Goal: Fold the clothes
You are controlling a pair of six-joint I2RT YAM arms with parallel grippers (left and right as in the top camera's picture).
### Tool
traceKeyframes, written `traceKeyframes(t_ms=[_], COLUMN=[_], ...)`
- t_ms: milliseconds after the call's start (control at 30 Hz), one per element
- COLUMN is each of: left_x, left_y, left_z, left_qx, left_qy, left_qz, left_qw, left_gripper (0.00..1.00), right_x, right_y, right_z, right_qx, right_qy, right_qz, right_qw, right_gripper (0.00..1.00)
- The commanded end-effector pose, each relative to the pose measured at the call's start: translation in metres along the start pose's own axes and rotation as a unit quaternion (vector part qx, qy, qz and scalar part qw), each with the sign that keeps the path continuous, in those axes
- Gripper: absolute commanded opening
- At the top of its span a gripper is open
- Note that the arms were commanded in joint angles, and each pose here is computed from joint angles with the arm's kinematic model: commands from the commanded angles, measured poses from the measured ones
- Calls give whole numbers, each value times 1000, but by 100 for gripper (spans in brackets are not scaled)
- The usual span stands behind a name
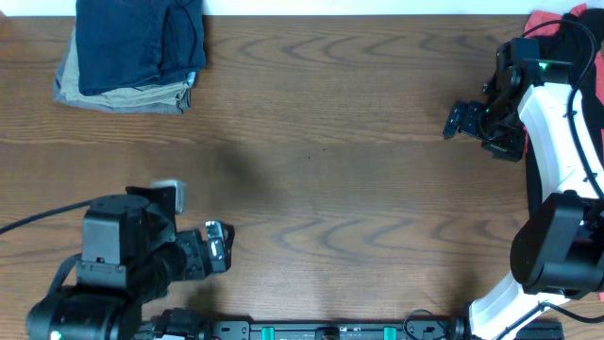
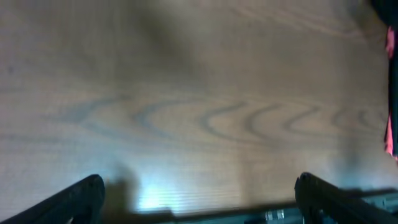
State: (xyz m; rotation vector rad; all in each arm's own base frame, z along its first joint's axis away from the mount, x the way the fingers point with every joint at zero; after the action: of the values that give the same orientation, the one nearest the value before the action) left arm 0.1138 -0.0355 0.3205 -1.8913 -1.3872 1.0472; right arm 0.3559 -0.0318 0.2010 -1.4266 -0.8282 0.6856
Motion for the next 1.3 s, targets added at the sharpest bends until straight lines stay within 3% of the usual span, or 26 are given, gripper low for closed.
traceKeyframes(t_ms=[0, 133, 267, 367, 767, 1100, 1267], left_x=[3, 8, 15, 22, 45, 53, 58], left_y=[15, 37, 52, 55, 84, 108, 121], left_z=[3, 2, 5, 17, 46, 36, 39], left_qx=[-17, -116, -253, -313, -395, -463, -460], left_qy=[6, 61, 93, 97, 90, 170, 183], left_qz=[6, 16, 18, 11, -41, -70, -82], left_qw=[1000, 991, 963, 945, 913, 867, 865], left_gripper=[98, 98, 98, 98, 98, 98, 98], right_x=[-2, -2, -2, -2, -2, -2, -2], right_y=[-4, -4, -4, -4, -4, -4, -4], right_z=[-2, -2, -2, -2, -2, -2, -2], right_qx=[-6, -6, -6, -6, -6, -6, -6], right_qy=[-4, -4, -4, -4, -4, -4, -4], right_qz=[0, 0, 0, 0, 0, 0, 0], right_qw=[1000, 1000, 1000, 1000, 1000, 1000, 1000], right_gripper=[99, 99, 99, 99, 99, 99, 99])
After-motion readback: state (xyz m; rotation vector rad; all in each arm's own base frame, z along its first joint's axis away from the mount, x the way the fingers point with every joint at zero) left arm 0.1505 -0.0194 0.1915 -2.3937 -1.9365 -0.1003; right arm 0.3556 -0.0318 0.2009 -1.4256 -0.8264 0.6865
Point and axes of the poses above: each gripper's point midway between its finger pads, its own y axis out along the fingers, its own x axis along the line the jaws close on, z = x × y, the point moved 9 cm from there along -y, back along the fingers, and after that the axes turned 10 degrees about y, right-handed, at the moved point
